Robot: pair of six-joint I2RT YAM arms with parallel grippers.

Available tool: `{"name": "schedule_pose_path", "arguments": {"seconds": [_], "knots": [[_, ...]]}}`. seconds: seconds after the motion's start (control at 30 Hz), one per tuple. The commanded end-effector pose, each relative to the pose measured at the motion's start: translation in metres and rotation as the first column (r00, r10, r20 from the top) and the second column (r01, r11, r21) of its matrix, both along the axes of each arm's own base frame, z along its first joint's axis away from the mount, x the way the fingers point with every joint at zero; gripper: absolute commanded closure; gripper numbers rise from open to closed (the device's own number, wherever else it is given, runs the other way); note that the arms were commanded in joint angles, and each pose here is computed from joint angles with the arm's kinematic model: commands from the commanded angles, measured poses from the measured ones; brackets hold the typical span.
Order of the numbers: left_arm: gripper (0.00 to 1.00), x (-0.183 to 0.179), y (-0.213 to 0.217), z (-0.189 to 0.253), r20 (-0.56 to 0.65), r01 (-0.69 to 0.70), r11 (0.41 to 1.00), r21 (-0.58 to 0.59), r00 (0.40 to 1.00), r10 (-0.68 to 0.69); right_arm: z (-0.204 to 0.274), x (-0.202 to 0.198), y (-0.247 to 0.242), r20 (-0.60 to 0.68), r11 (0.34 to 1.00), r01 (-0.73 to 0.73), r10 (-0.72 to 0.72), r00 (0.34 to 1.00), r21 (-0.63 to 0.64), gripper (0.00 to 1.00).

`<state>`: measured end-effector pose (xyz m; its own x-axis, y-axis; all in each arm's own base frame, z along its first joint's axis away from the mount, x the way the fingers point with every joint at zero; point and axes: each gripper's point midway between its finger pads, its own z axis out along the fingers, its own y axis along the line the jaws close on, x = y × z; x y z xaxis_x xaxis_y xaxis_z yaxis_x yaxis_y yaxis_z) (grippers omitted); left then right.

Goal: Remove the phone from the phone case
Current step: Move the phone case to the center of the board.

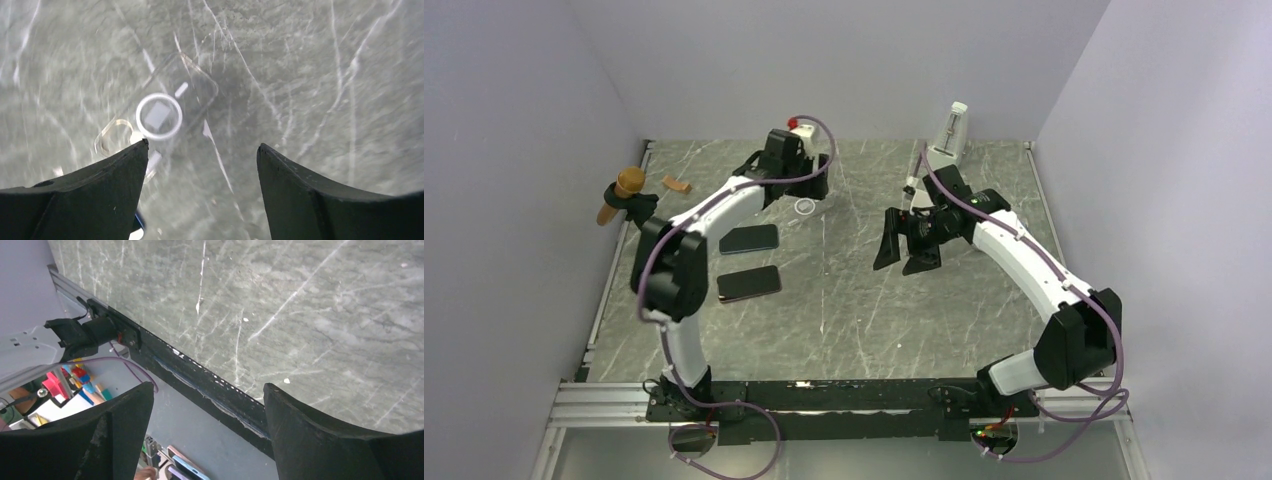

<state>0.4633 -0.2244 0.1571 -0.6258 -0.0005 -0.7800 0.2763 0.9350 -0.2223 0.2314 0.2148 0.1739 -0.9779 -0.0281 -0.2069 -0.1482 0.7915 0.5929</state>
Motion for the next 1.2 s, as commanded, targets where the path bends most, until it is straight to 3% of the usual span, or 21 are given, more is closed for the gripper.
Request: {"name": "schedule_pose_path", "arguments": {"seconds": [0.0,0.23,0.47,0.63,0.83,1.17], "knots": [[0.17,0.033,-0.011,-0.007,0.048,0.279,0.945,0.171,0.956,-0.291,0.008,-0.013,-0.017,-0.006,0.999,0.006,-0.007,1.000,-0.053,0.16],[0.17,0.052,-0.035,-0.043,-0.120,0.289,0.957,0.011,0.951,-0.286,0.015,-0.010,-0.029,0.010,0.996,0.025,-0.024,1.000,-0.087,0.16],[0.15,0.020,-0.047,-0.088,-0.340,0.255,0.958,-0.133,0.896,-0.285,0.016,-0.006,-0.030,0.019,0.996,0.033,-0.032,0.999,-0.079,0.17],[0.16,-0.008,-0.049,-0.115,-0.475,0.259,0.948,-0.185,0.821,-0.317,0.014,-0.007,-0.027,0.019,0.998,0.034,-0.033,0.999,-0.047,0.17],[0.17,-0.049,-0.054,-0.119,-0.512,0.281,0.923,-0.263,0.770,-0.381,0.013,-0.008,-0.024,0.021,1.000,0.015,-0.015,1.000,-0.024,0.16],[0.20,-0.156,-0.089,-0.088,-0.481,0.444,0.851,-0.281,0.702,-0.525,0.003,-0.012,-0.023,0.042,1.000,0.005,-0.005,0.999,-0.001,0.16]]}}
